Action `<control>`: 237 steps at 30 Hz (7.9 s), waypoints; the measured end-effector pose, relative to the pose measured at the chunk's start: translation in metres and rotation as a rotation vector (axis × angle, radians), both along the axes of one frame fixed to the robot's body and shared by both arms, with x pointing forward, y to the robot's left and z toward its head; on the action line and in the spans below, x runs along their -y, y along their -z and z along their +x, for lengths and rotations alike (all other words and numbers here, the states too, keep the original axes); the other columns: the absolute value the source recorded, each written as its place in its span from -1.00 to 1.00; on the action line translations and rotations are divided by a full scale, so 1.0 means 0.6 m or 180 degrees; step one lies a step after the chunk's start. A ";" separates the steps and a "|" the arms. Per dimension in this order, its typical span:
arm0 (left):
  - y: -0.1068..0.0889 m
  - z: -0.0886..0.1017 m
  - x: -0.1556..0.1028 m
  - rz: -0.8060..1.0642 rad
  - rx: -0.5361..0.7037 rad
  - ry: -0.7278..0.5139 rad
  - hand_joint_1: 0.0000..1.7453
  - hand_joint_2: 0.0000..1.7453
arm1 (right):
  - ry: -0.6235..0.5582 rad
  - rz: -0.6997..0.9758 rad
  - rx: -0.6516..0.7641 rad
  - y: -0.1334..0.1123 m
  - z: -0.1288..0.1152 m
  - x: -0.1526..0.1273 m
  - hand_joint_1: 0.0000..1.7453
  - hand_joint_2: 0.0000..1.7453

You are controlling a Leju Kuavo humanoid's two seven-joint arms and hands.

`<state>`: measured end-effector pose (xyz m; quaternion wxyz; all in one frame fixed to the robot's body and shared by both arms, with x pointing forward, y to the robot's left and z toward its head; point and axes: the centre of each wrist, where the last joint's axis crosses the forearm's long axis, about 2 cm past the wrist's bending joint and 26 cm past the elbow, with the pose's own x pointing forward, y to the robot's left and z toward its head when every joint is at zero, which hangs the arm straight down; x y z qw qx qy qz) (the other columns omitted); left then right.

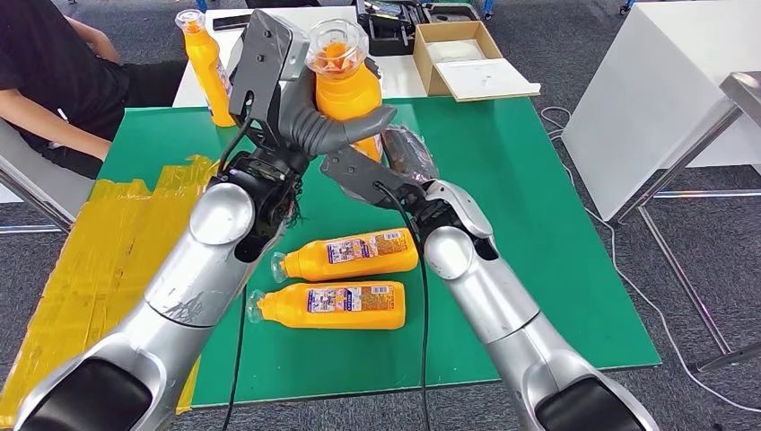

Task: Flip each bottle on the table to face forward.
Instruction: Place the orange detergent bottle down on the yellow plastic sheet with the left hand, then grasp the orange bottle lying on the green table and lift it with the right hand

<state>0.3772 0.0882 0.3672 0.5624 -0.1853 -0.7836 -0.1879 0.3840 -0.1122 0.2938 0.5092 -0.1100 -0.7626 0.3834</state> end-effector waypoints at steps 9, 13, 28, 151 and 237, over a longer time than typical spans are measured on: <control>0.004 0.003 0.000 -0.0050 -0.0056 0.0024 1.00 1.00 | 0.0014 -0.0015 -0.0025 0.004 0.002 0.001 -0.50 0.50; 0.006 0.004 0.000 -0.0066 -0.0090 0.0040 1.00 1.00 | 0.0019 -0.0054 -0.0041 0.008 0.003 0.001 -1.00 -1.00; 0.017 0.004 0.007 -0.0008 -0.0143 0.0065 1.00 1.00 | -0.0030 -0.0226 -0.0124 0.021 0.004 -0.003 -1.00 -1.00; -0.002 0.119 -0.332 0.0011 0.0441 -0.1960 -1.00 -1.00 | -0.0616 -0.1893 -0.0259 0.142 -0.190 0.034 -1.00 1.00; 0.039 0.118 -0.388 -0.0025 0.0392 -0.2187 -1.00 -1.00 | -0.0763 -0.1654 -0.1282 0.204 -0.120 0.036 1.00 1.00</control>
